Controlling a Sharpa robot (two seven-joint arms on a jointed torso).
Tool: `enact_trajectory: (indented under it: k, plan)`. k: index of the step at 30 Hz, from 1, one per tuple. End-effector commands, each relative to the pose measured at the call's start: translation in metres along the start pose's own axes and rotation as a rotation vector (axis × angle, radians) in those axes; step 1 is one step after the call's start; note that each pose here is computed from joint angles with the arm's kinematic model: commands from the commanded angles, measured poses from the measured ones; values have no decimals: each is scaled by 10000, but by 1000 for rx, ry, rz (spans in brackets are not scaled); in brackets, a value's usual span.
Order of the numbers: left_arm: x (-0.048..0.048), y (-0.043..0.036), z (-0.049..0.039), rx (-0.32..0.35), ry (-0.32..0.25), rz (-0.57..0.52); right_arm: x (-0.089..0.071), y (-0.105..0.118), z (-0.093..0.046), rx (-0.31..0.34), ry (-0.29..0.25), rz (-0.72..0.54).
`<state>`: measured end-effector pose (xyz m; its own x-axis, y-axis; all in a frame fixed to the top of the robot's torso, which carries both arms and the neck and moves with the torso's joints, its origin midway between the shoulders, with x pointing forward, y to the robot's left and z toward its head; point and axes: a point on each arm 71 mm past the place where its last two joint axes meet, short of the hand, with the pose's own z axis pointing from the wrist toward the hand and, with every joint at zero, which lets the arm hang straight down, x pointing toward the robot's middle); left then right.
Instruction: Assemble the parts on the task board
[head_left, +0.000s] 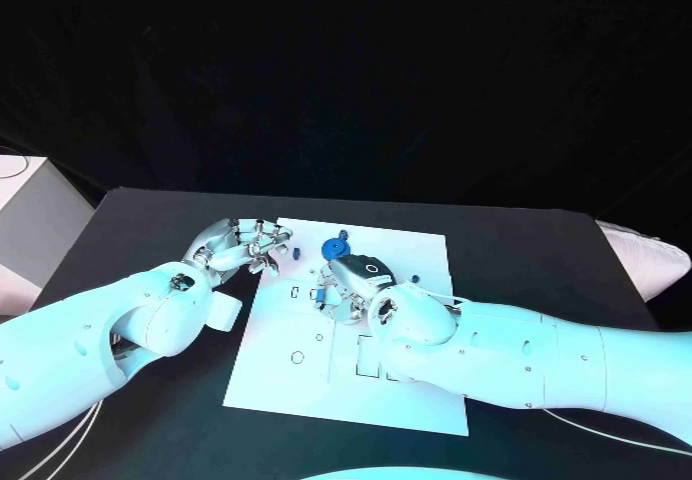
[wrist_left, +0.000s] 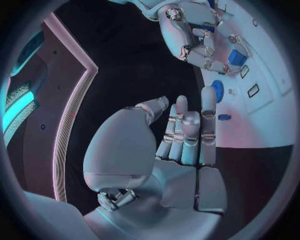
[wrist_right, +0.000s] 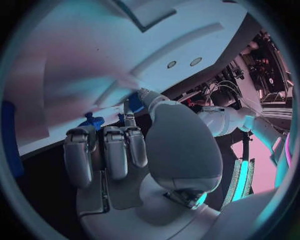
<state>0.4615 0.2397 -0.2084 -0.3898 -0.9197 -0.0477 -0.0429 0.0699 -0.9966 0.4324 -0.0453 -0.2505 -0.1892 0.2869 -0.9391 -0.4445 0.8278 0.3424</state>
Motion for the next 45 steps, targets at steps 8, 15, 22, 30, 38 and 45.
enact_trajectory:
  k: [8, 15, 22, 30, 38, 45]
  plan:
    - [21, -8, 4, 3, 20, 0, 38, -17, -7, 3, 15, -28]
    - [21, -6, 4, 1, 22, 1, 34, -18, -7, 3, 8, -25]
    - [23, -5, 5, 0, 25, 1, 32, -20, -5, 2, 4, -23]
    - [24, -3, 6, -1, 26, 1, 24, -27, -4, 5, -7, -18]
    - [21, -2, 6, -2, 23, 7, 5, -33, -14, 3, -30, -6]
    - [24, 2, 10, -4, 25, 9, -8, -47, -46, -1, -49, 9]
